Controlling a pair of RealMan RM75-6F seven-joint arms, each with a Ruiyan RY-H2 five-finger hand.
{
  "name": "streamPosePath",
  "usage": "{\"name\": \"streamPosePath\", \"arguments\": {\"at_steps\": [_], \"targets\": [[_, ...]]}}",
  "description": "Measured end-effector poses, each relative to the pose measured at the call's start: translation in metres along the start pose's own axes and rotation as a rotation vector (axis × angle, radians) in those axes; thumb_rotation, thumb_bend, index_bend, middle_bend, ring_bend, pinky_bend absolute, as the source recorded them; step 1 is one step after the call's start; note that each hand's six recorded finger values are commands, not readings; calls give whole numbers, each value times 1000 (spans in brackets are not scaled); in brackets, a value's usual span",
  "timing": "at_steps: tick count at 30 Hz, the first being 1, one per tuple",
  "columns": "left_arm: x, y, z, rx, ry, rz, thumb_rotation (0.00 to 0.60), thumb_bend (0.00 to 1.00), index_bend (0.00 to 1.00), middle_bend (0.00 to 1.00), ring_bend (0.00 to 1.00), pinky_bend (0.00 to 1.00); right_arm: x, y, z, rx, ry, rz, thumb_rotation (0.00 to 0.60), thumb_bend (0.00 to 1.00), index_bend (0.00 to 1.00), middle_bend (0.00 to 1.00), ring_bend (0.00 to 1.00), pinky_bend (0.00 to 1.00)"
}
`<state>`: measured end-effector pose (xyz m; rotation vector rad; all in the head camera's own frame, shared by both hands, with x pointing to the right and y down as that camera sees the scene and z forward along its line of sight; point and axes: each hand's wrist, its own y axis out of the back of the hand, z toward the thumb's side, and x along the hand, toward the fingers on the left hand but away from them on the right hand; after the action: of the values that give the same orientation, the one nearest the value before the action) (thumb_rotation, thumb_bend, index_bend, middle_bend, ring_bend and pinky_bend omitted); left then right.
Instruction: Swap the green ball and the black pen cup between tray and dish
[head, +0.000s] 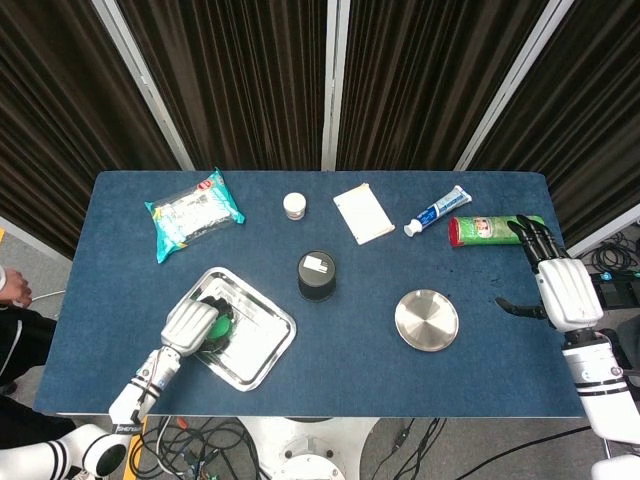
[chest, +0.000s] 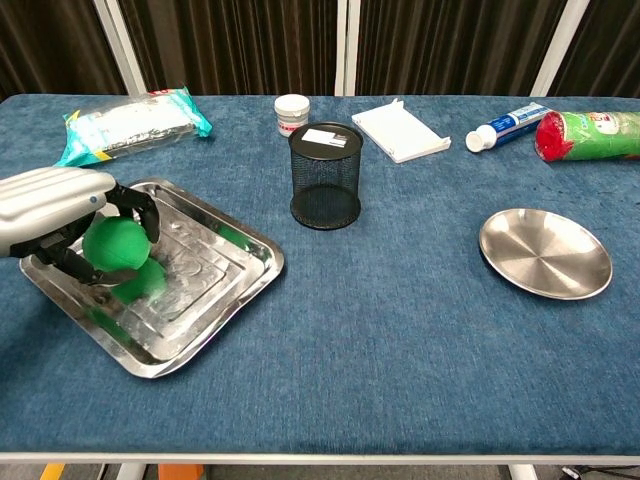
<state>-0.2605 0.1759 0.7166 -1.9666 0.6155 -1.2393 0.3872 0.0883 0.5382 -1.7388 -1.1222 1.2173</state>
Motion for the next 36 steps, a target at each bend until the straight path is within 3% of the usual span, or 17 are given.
{"name": "streamPosePath", "arguments": {"at_steps": [9,18,25,29,36], "targets": [[-5,24,21,-21,-64,77,600,325,464,438,417,750,0,4,-5,-4,-13,-15,600,0,0,5,0,255],[9,48,101,-7,-319,108,600,325,459,438,417,746,4,14,-16,-15,-48,-46,600,0,0,6,0,255],[39,38,174,34,-502,68,600,324,456,438,417,742,14,24,-35,-28,-98,-73,600,0,0,6,0,255],[57,33,200,55,-552,73,600,324,456,438,416,729,21,29,-47,-38,-125,-85,600,0,0,6,0,255],[86,21,221,121,-585,72,600,324,457,438,416,707,24,31,-61,-55,-155,-95,600,0,0,6,0,255]]}}
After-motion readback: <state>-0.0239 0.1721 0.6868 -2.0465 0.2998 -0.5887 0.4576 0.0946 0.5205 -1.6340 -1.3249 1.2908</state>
